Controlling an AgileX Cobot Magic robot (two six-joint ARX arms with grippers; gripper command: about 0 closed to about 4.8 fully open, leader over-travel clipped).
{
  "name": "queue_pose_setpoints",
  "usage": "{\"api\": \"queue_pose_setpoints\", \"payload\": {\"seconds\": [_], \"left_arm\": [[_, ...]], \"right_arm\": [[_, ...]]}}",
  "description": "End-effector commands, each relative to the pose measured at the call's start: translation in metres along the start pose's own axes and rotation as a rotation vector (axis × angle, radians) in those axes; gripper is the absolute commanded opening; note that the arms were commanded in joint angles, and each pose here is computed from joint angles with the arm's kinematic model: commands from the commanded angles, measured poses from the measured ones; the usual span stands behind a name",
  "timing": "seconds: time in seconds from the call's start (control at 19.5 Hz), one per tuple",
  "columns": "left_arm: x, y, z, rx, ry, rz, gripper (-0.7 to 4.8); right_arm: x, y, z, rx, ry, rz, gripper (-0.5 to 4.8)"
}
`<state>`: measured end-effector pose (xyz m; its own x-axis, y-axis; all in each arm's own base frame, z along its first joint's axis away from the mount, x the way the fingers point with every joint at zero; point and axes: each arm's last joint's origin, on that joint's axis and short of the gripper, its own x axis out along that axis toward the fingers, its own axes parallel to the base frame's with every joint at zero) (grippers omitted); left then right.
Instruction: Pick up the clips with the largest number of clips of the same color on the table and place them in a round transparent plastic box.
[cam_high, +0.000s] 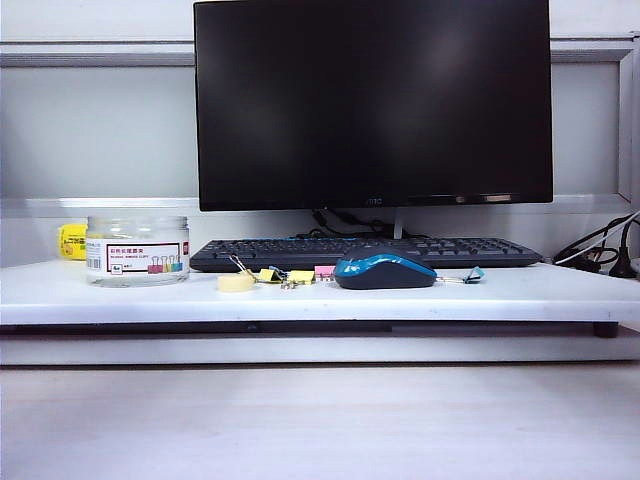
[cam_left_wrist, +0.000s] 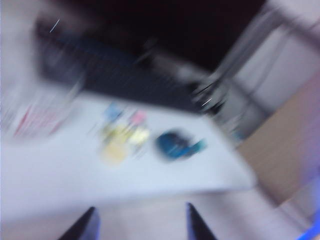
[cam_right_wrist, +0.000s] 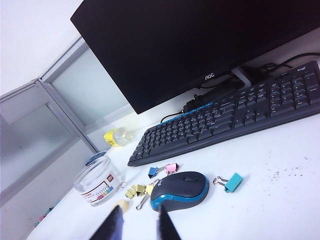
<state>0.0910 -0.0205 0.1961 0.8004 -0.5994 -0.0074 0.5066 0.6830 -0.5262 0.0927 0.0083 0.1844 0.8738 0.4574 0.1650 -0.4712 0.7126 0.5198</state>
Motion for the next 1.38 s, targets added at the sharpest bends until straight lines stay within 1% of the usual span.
{"api": "queue_pose_setpoints", "payload": {"seconds": [0.05, 0.1, 0.15, 0.21, 0.26, 0.36, 0.46, 0.51, 0.56, 0.62, 0.72, 0.82, 0.87, 0.97, 1.03, 1.08, 1.13, 1.18, 1.28, 1.33, 1.38], "left_arm": [[-0.012, -0.035, 0.039, 0.106, -0.065, -0.094, 2.25], [-0.013, -0.040, 0.045, 0.120, -0.051, -0.087, 2.25], [-0.013, -0.044, 0.051, 0.125, -0.017, -0.065, 2.25], [-0.011, -0.046, 0.057, 0.113, 0.046, -0.032, 2.25], [-0.006, -0.046, 0.064, 0.078, 0.131, 0.007, 2.25], [0.006, -0.044, 0.076, 0.047, 0.261, 0.054, 2.25], [0.019, -0.040, 0.086, 0.047, 0.333, 0.073, 2.25], [0.033, -0.037, 0.092, 0.075, 0.376, 0.075, 2.25], [0.041, -0.036, 0.095, 0.090, 0.395, 0.090, 2.25], [0.055, -0.035, 0.096, 0.124, 0.428, 0.131, 2.25], [0.078, -0.038, 0.089, 0.193, 0.490, 0.188, 2.25], [0.105, -0.046, 0.072, 0.280, 0.538, 0.242, 2.25], [0.123, -0.056, 0.057, 0.343, 0.558, 0.248, 2.25], [0.147, -0.069, 0.036, 0.419, 0.577, 0.259, 2.25], [0.155, -0.073, 0.030, 0.443, 0.590, 0.276, 2.25], [0.173, -0.077, 0.022, 0.482, 0.628, 0.326, 2.51], [0.182, -0.078, 0.019, 0.493, 0.653, 0.348, 2.74], [0.201, -0.077, 0.015, 0.498, 0.695, 0.368, 3.12], [0.218, -0.076, 0.012, 0.506, 0.724, 0.400, 3.12], [0.228, -0.075, 0.014, 0.521, 0.722, 0.436, 3.11], [0.238, -0.077, 0.015, 0.534, 0.719, 0.432, 3.10]], "right_arm": [[0.000, 0.002, 0.002, -0.009, -0.007, 0.020, 0.96], [0.000, 0.002, 0.002, -0.009, -0.007, 0.020, 0.96], [0.000, 0.002, 0.002, -0.009, -0.007, 0.020, 0.96], [0.000, 0.002, 0.002, -0.009, -0.006, 0.021, 0.96], [0.000, 0.002, 0.002, -0.009, -0.005, 0.022, 0.96], [0.000, 0.002, 0.002, -0.009, -0.003, 0.024, 0.96], [0.000, 0.002, 0.001, -0.019, 0.007, 0.027, 1.00], [0.000, 0.002, 0.000, -0.034, 0.026, 0.031, 1.00], [0.000, 0.001, -0.001, -0.038, 0.037, 0.024, 1.01], [0.000, -0.001, -0.004, -0.034, 0.058, 0.009, 1.17], [0.000, -0.002, -0.006, -0.039, 0.074, -0.003, 1.18], [0.000, -0.003, -0.006, -0.057, 0.082, -0.007, 1.17], [0.000, -0.003, -0.006, -0.064, 0.081, -0.005, 1.17], [0.000, -0.003, -0.006, -0.080, 0.082, -0.004, 1.17], [0.000, -0.003, -0.006, -0.087, 0.084, -0.001, 1.18], [0.000, -0.002, -0.006, -0.091, 0.086, 0.004, 1.18], [0.000, -0.002, -0.006, -0.093, 0.085, 0.004, 1.18], [0.000, -0.002, -0.006, -0.094, 0.084, 0.004, 1.18], [0.000, -0.002, -0.006, -0.093, 0.089, 0.012, 1.18], [0.000, -0.001, -0.006, -0.092, 0.094, 0.018, 1.18], [0.000, -0.001, -0.006, -0.092, 0.095, 0.021, 1.18]]}}
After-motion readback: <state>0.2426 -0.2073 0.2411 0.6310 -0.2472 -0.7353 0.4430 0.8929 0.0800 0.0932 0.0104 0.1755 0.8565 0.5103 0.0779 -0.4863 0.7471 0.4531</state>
